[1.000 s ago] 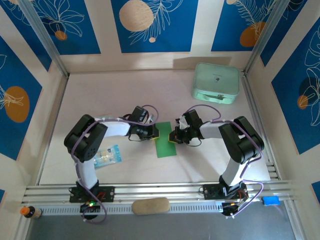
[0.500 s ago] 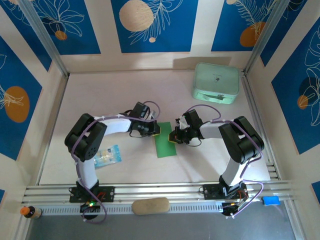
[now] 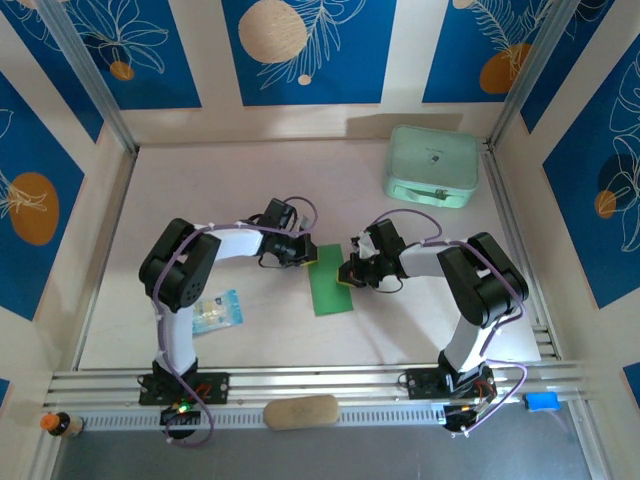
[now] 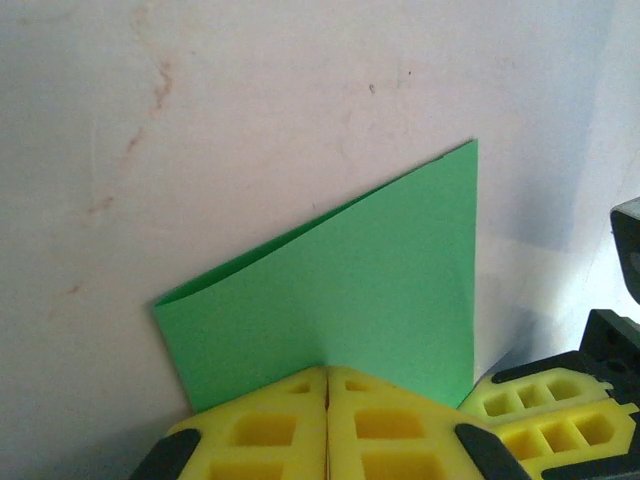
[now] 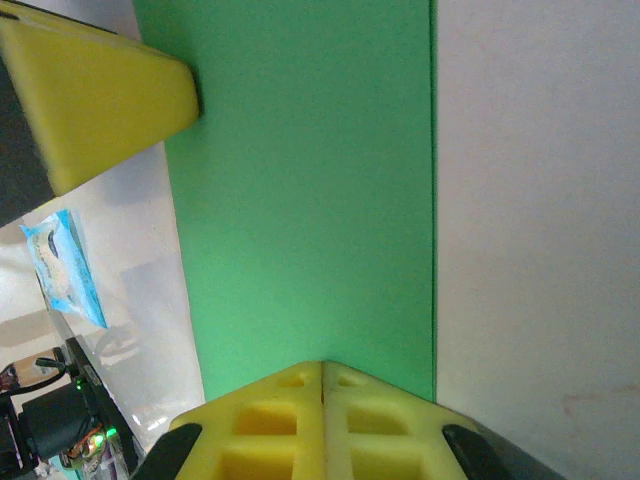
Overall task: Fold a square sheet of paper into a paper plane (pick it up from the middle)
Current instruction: First fold the square sheet of paper in half at the center of the table.
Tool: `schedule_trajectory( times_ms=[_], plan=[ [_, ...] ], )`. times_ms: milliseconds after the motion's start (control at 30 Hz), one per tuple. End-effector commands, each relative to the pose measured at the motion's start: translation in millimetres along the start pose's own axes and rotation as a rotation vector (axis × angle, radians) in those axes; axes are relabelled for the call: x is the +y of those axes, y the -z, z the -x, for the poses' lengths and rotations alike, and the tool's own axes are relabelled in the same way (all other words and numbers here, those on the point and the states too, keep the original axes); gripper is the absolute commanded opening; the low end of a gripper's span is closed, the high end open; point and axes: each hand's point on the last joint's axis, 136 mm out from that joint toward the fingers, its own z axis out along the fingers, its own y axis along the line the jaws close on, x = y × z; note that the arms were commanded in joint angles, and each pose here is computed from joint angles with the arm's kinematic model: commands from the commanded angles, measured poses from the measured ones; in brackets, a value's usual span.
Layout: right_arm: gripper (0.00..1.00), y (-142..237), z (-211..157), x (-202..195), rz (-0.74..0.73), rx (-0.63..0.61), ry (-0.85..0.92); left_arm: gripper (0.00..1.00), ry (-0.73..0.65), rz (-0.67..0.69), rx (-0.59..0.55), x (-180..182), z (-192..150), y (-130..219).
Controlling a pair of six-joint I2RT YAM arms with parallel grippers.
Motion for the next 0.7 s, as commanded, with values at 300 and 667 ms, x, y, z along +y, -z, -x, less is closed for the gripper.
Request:
schedule_trajectory(
  times_ms=[300, 667],
  plan=[
    [0.0, -5, -33, -58, -0.199, 0.074, -0.12, 0.05, 0.131, 0.097, -0.118, 39, 32, 11],
    [0.0, -6, -33, -58, -0.197, 0.077, -0.121, 0.04, 0.172, 0.234, -0.186, 54, 52, 25]
  ],
)
